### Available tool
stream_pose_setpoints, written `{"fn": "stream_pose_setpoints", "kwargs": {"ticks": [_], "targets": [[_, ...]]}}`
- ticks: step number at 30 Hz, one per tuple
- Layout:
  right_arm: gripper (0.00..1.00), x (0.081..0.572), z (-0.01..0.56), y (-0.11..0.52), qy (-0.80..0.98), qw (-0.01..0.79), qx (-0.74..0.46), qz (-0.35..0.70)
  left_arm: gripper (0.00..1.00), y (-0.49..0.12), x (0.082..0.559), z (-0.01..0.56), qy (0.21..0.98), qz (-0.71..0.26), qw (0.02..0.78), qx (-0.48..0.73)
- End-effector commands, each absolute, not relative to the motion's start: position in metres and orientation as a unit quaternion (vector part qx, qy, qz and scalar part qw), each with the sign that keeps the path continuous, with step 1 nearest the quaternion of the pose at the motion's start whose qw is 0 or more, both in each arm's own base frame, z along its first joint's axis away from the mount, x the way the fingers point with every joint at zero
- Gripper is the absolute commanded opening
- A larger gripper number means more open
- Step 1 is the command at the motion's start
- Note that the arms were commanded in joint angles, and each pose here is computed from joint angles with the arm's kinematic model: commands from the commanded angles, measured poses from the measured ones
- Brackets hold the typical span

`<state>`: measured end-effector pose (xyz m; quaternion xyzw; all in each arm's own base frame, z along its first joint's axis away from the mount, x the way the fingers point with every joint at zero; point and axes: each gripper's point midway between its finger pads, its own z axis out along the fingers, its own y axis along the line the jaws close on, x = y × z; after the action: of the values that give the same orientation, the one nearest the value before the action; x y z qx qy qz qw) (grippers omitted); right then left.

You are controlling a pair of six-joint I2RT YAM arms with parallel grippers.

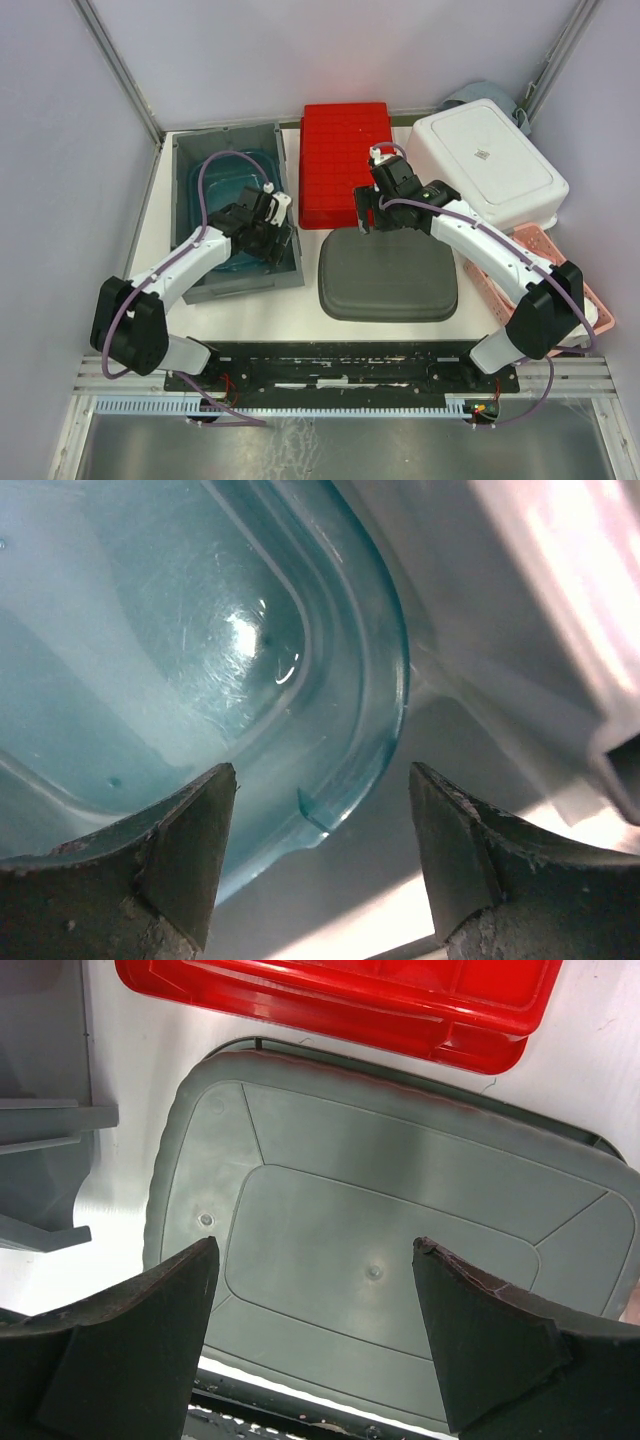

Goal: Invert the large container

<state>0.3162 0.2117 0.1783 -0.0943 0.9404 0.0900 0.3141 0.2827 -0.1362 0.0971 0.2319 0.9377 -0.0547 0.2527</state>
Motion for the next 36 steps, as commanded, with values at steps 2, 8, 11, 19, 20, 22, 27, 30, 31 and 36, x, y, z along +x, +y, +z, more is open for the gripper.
{"fn": "stream_pose_setpoints", "kwargs": {"ticks": [2,8,11,19,20,22,27,30,31,36], "targets": [[0.87,0.330,0.205,0.216,0.925,0.354,-0.088,0.104,0.73,-0.141,0.311,0.091,0.906,-0.032,0.317,0.278],[0.87,0.331,0.207,0.216,0.924,0.359,-0.088,0.102,0.55,-0.139,0.321,0.085,0.903,-0.015,0.321,0.287],[0.87,0.332,0.210,0.214,0.922,0.363,-0.088,0.099,0.36,-0.141,0.325,0.104,0.897,-0.017,0.337,0.285],[0.87,0.338,0.229,0.220,0.916,0.374,-0.087,0.113,0.03,-0.141,0.332,0.210,0.869,-0.023,0.420,0.260],[0.87,0.339,0.234,0.222,0.915,0.376,-0.087,0.119,0.03,-0.140,0.333,0.226,0.864,-0.025,0.435,0.254],[0.87,0.345,0.252,0.228,0.908,0.386,-0.085,0.137,0.03,-0.138,0.335,0.257,0.852,-0.025,0.464,0.241],[0.87,0.353,0.294,0.243,0.891,0.405,-0.092,0.185,0.03,-0.142,0.335,0.333,0.816,-0.045,0.530,0.228],[0.87,0.357,0.317,0.245,0.880,0.419,-0.087,0.205,0.03,-0.152,0.329,0.375,0.788,-0.079,0.561,0.240],[0.87,0.359,0.324,0.243,0.877,0.424,-0.082,0.210,0.03,-0.156,0.328,0.390,0.779,-0.093,0.572,0.240],[0.88,0.369,0.356,0.217,0.861,0.457,-0.040,0.220,0.03,-0.184,0.320,0.455,0.743,-0.184,0.599,0.233]]}}
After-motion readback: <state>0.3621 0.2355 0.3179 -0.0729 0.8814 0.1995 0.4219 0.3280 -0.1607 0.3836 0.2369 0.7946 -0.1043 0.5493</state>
